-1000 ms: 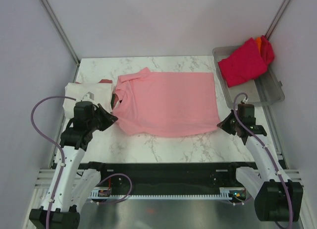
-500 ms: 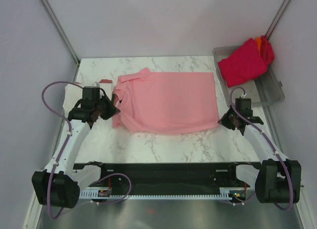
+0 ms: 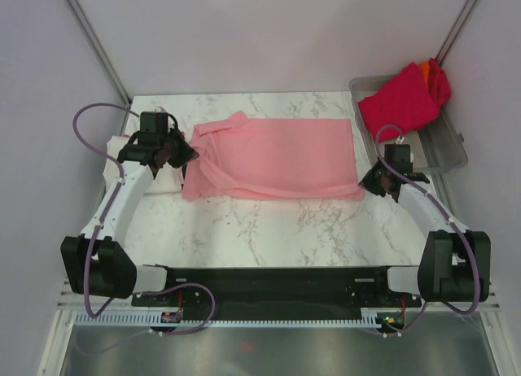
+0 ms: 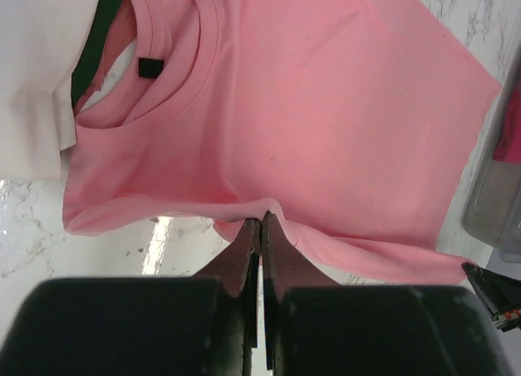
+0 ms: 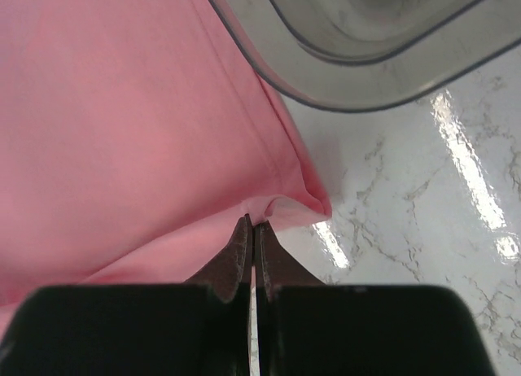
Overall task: Fold and stack the t-shirts
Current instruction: Fold the tshirt
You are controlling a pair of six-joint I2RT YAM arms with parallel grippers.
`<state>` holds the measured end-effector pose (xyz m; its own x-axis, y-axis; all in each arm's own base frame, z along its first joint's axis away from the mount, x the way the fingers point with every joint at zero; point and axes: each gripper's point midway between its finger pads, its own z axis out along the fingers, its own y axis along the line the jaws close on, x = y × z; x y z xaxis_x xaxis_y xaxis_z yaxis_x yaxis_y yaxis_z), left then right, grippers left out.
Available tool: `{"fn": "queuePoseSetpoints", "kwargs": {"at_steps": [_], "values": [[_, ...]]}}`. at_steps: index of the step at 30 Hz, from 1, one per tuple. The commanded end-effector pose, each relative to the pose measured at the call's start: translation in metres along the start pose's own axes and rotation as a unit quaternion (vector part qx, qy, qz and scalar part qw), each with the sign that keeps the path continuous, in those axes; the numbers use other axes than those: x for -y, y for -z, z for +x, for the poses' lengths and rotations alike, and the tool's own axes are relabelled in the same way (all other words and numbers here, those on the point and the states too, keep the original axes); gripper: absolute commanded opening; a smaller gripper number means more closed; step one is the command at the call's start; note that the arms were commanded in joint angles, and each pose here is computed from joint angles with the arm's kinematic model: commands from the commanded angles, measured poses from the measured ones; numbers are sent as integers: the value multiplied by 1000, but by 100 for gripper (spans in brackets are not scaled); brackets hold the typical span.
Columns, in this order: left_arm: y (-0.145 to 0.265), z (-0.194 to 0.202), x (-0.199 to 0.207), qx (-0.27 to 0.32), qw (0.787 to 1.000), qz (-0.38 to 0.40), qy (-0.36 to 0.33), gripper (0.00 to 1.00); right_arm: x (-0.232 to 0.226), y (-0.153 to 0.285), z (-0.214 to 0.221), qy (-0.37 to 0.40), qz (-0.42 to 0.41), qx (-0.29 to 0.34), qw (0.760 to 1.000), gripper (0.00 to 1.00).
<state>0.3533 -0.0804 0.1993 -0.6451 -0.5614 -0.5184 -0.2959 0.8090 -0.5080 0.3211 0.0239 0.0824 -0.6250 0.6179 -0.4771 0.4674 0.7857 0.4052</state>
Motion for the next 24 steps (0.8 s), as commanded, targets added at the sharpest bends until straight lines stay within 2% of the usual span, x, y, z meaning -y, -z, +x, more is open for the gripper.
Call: {"fn": "queuePoseSetpoints", "kwargs": {"at_steps": [1, 11, 24], "values": [[-3, -33, 18, 41, 999, 12, -26, 2, -18, -3, -28, -5, -13, 36, 999, 0], [-37, -57, 31, 39, 999, 4, -9, 2, -34, -22, -42, -6, -10, 35, 999, 0], [-68, -66, 28, 32, 999, -22, -2, 2, -41, -46, -52, 0, 15, 37, 999, 0]]}}
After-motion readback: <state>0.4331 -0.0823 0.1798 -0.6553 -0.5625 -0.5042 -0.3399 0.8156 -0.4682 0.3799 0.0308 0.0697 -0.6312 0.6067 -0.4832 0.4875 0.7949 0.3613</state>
